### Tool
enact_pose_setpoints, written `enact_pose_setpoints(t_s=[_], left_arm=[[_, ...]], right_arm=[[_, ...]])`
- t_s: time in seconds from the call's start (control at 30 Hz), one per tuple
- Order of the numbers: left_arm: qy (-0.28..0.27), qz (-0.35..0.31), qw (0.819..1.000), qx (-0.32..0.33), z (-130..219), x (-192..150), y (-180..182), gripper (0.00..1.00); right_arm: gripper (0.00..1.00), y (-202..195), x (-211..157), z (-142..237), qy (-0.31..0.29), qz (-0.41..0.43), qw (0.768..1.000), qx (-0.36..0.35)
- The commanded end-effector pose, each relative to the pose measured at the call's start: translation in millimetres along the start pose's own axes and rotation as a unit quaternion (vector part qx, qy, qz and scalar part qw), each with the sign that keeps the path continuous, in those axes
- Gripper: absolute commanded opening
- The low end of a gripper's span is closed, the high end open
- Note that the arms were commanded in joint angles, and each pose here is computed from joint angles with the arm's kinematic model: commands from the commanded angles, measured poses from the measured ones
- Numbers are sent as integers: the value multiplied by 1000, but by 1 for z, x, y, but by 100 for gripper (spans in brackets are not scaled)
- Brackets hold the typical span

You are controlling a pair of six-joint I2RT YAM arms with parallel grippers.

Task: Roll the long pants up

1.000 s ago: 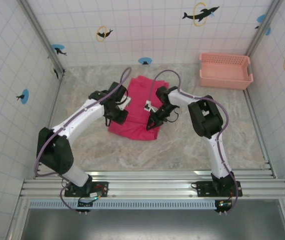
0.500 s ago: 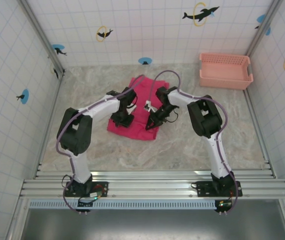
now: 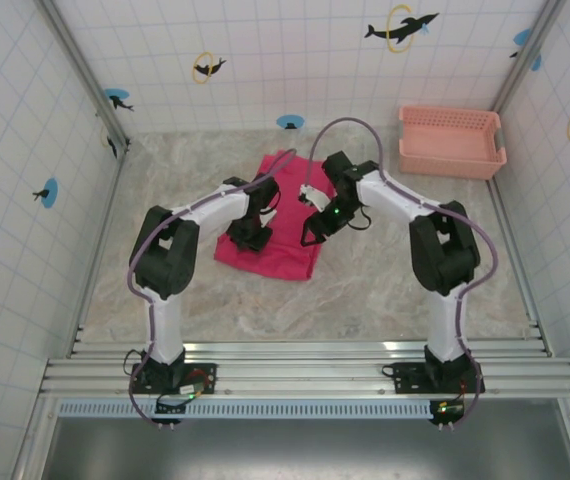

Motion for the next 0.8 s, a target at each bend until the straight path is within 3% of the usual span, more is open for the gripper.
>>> enact_pose_setpoints(t_s=[0.0, 0.17, 0.3, 0.77], left_arm=[[25, -11, 1000, 3, -22, 1, -1, 41], [27, -18, 999, 1, -22, 3, -1, 41], [29, -24, 999, -3, -22, 3, -2, 41], [43, -49, 998, -13, -22, 1, -4, 41]], right_arm=[[97, 42, -7, -4, 44, 164, 978, -120], [97, 86, -26, -38, 115, 301, 931, -168], [97, 101, -31, -62, 115, 352, 909, -189], [98, 87, -16, -120, 122, 441, 843, -284]])
Point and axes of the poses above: each hand's point on the last joint's axis, 136 mm out from that joint toward the fingers, its own z axis back along the fingers, its own y axis along the line the jaws close on, x = y × z, the point moved 7 cm from there along z, back along the fingers, and after that the axes turned 6 degrees about z, right-handed, at the moved point
